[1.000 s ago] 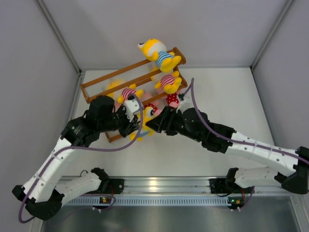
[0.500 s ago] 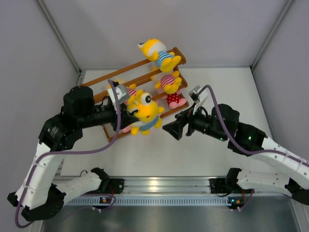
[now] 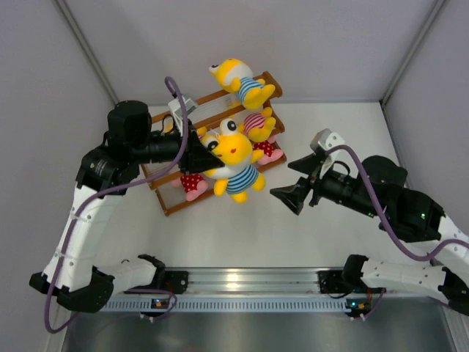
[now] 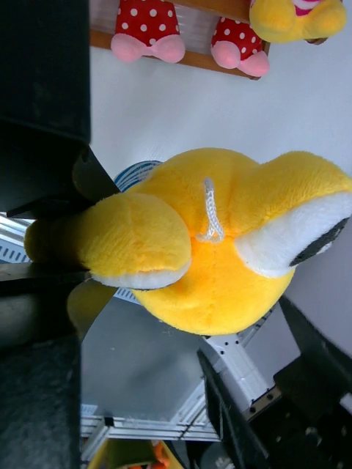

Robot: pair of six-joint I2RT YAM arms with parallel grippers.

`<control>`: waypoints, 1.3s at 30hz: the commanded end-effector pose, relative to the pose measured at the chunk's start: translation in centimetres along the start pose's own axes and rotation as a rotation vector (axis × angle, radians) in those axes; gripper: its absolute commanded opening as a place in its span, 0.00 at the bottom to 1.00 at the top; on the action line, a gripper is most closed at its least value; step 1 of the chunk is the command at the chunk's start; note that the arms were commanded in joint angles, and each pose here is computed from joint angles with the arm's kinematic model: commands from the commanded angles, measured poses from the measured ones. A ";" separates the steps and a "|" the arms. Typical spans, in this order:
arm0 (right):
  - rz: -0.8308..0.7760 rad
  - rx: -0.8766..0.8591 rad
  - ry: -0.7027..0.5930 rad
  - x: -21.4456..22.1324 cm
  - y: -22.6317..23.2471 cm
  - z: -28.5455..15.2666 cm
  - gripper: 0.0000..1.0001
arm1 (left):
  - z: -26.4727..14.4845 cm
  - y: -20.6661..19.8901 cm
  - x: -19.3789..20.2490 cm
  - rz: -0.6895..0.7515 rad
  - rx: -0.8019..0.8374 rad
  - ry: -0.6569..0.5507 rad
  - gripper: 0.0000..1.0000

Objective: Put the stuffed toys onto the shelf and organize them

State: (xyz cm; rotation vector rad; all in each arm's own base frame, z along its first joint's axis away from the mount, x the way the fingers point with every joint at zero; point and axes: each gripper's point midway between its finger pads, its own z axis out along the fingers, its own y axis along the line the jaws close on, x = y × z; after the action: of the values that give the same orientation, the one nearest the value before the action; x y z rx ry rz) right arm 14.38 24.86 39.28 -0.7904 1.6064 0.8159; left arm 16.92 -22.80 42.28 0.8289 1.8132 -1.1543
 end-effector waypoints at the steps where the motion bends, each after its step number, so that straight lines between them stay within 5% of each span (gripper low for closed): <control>1: -0.184 0.090 -0.022 -1.6 -2.4 -2.7 0.82 | 0.5 0.3 -3.4 -0.077 0.061 -0.075 0.00; 11: -0.385 0.144 0.017 -0.7 -4.1 0.5 0.83 | 0.8 3.1 -6.0 -0.132 0.047 -0.128 0.00; 27: -0.255 -0.010 -0.013 -0.8 -5.1 7.6 0.77 | 0.6 2.5 -4.7 -0.184 0.096 -0.098 0.00; 30: -0.236 -0.062 -0.005 -1.2 -4.2 8.5 0.62 | 0.5 2.4 -4.4 -0.181 0.100 -0.096 0.00; 32: -0.228 -0.082 0.015 -1.0 -4.0 9.1 0.61 | 0.4 2.2 -4.7 -0.176 0.101 -0.102 0.00; 35: -0.204 -0.089 0.029 -0.5 -3.9 9.4 0.35 | 0.2 2.1 -5.1 -0.152 0.093 -0.114 0.00; 37: -0.185 -0.070 0.020 -0.7 -4.1 9.3 0.02 | 0.0 1.9 -5.3 -0.144 0.088 -0.122 0.00; 39: -0.135 -0.041 0.008 -1.3 -4.2 8.8 0.00 | -0.1 2.2 -5.7 -0.137 0.068 -0.135 0.02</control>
State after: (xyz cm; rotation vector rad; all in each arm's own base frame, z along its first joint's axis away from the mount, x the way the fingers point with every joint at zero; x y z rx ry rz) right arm 22.72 30.32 34.70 -1.0258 1.5996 0.7078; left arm 22.71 -22.76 43.33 0.5974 1.8782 -1.3460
